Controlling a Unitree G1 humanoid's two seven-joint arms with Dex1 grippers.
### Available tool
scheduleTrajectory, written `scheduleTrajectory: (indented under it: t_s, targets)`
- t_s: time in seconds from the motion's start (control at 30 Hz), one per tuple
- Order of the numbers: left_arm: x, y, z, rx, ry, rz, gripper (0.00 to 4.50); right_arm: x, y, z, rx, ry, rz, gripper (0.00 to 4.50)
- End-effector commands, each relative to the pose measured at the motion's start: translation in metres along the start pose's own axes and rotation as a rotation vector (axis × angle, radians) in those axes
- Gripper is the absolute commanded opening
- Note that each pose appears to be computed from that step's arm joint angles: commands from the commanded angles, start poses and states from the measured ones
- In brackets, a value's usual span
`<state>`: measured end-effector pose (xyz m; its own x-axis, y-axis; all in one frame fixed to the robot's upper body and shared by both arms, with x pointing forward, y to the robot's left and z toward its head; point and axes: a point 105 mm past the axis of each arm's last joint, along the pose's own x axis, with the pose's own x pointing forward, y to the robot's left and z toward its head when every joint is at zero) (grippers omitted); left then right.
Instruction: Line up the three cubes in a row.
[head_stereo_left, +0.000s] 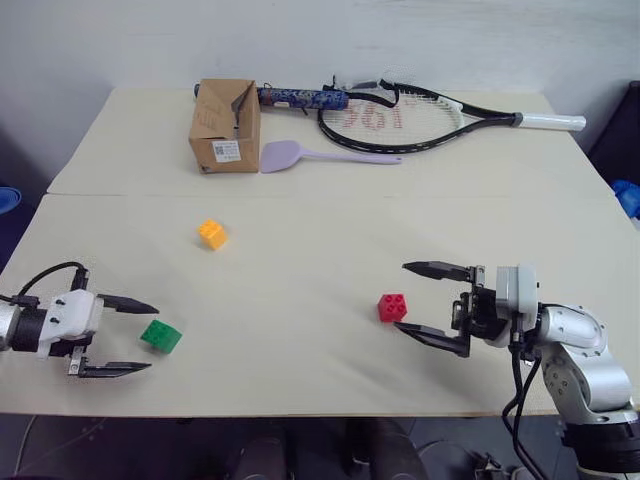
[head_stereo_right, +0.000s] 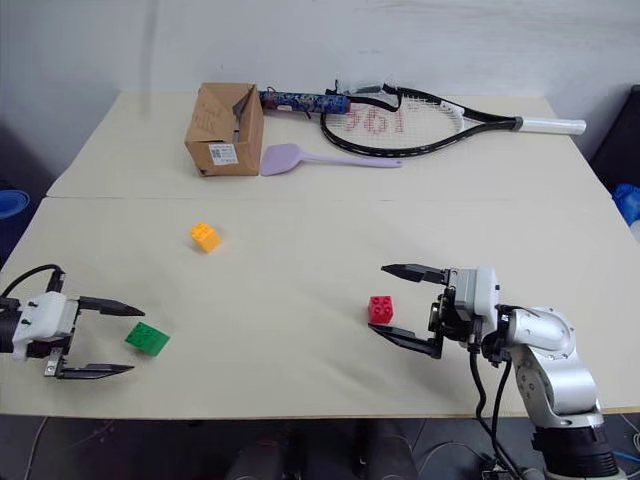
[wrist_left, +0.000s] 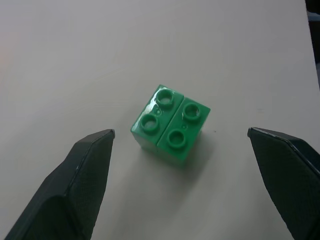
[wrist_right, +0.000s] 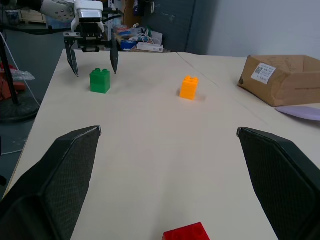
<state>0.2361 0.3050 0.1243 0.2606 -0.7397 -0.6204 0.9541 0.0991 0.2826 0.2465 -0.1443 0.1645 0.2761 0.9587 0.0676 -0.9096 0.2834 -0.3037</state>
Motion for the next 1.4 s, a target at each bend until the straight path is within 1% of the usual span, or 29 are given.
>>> scheduleTrajectory:
  t_s: [0.03, 0.17, 0.3, 0.4, 0.57, 0.67, 0.73, 0.77, 0.83, 0.97, 1.03, 1.17, 1.27, 1.4]
  targets:
    - [-0.005, -0.007, -0.001, 0.019, 0.03, -0.129, 4.5, -0.004, 0.002, 0.009, -0.042, 0.005, -0.008, 4.47]
    - [-0.005, -0.001, 0.0, 0.013, 0.046, -0.151, 3.64, -0.009, 0.002, 0.007, -0.046, 0.021, -0.034, 4.5]
    - [-0.004, -0.002, 0.0, 0.03, 0.072, -0.195, 2.38, -0.013, 0.002, 0.005, -0.049, 0.033, -0.054, 4.5]
    - [-0.002, 0.002, 0.006, 0.036, 0.047, -0.198, 1.47, -0.016, 0.002, 0.004, -0.05, 0.041, -0.06, 4.5]
    - [0.009, 0.003, 0.028, 0.026, -0.049, -0.239, 1.44, -0.02, 0.0, 0.002, -0.049, 0.054, -0.068, 4.5]
    - [0.028, 0.004, 0.055, 0.01, -0.141, -0.276, 1.44, -0.027, 0.0, 0.0, -0.05, 0.076, -0.088, 4.5]
    - [0.036, 0.004, 0.065, -0.006, -0.161, -0.279, 1.44, -0.031, -0.001, 0.001, -0.052, 0.083, -0.099, 4.5]
    - [0.046, 0.006, 0.076, -0.016, -0.178, -0.274, 1.44, -0.035, -0.003, 0.002, -0.055, 0.09, -0.118, 4.5]
    - [0.065, 0.01, 0.096, -0.037, -0.182, -0.257, 1.44, -0.044, -0.006, 0.004, -0.062, 0.103, -0.159, 4.5]
    - [0.115, 0.031, 0.139, -0.104, -0.116, -0.14, 1.44, -0.063, -0.005, 0.007, -0.059, 0.132, -0.234, 4.5]
    - [0.13, 0.031, 0.15, -0.114, -0.098, -0.142, 1.44, -0.067, -0.003, 0.007, -0.056, 0.138, -0.25, 4.5]
    - [0.158, 0.05, 0.153, -0.07, -0.065, -0.045, 1.44, -0.066, 0.0, 0.005, -0.055, 0.139, -0.251, 4.5]
    - [0.173, 0.051, 0.151, -0.053, -0.02, -0.04, 1.44, -0.066, 0.0, 0.006, -0.06, 0.139, -0.259, 4.5]
    - [0.181, 0.05, 0.147, -0.052, 0.013, -0.053, 1.44, -0.067, 0.002, 0.006, -0.061, 0.144, -0.265, 4.5]
